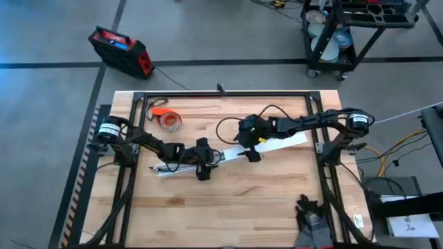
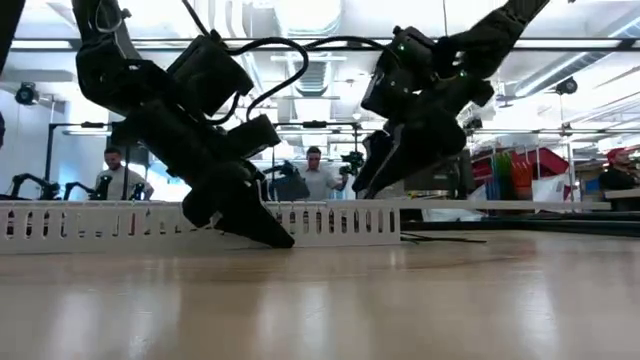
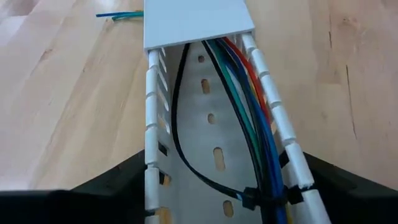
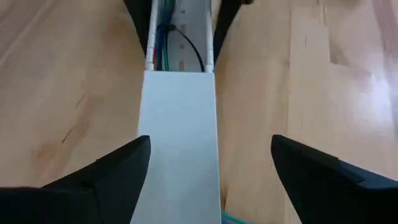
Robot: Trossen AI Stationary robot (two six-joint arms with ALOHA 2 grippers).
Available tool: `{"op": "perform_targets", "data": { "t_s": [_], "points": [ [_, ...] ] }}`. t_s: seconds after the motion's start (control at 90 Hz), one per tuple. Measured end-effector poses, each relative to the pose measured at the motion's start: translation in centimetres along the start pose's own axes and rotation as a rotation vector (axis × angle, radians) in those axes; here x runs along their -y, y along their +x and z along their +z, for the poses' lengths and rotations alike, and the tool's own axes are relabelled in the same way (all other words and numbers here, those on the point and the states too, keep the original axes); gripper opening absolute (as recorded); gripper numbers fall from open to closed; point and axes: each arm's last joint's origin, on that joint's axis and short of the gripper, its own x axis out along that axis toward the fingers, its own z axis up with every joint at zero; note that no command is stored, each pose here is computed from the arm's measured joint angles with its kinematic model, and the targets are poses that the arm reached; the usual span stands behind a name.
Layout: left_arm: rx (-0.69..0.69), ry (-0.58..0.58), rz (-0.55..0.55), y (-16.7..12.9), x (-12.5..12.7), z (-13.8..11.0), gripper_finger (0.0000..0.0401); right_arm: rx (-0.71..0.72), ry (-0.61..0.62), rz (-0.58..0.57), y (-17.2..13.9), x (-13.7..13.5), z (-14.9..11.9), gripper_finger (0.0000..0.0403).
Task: Ziptie cables
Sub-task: Close the white cable duct
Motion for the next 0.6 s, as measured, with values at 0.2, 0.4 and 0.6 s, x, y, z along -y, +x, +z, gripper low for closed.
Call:
{"op": "perform_targets", "data": {
  "t_s": [0.2, 0.4, 0.6],
  "points": [
    [0.0, -0.019, 0.001, 0.0, 0.0, 0.0, 0.027, 0.077, 0.008, 0.024, 0.2, 0.0, 0.2, 0.0329],
    [-0.001, -0.027, 0.002, 0.0, 0.0, 0.0, 0.0266, 0.105, 0.037, 0.091, 2.0, -0.6, 0.0, 0.0315],
    [-0.006, -0.028, 0.0, 0.0, 0.0, 0.0, 0.0245, 0.119, 0.056, 0.094, 3.8, -1.2, -0.4, 0.03]
  ]
}}
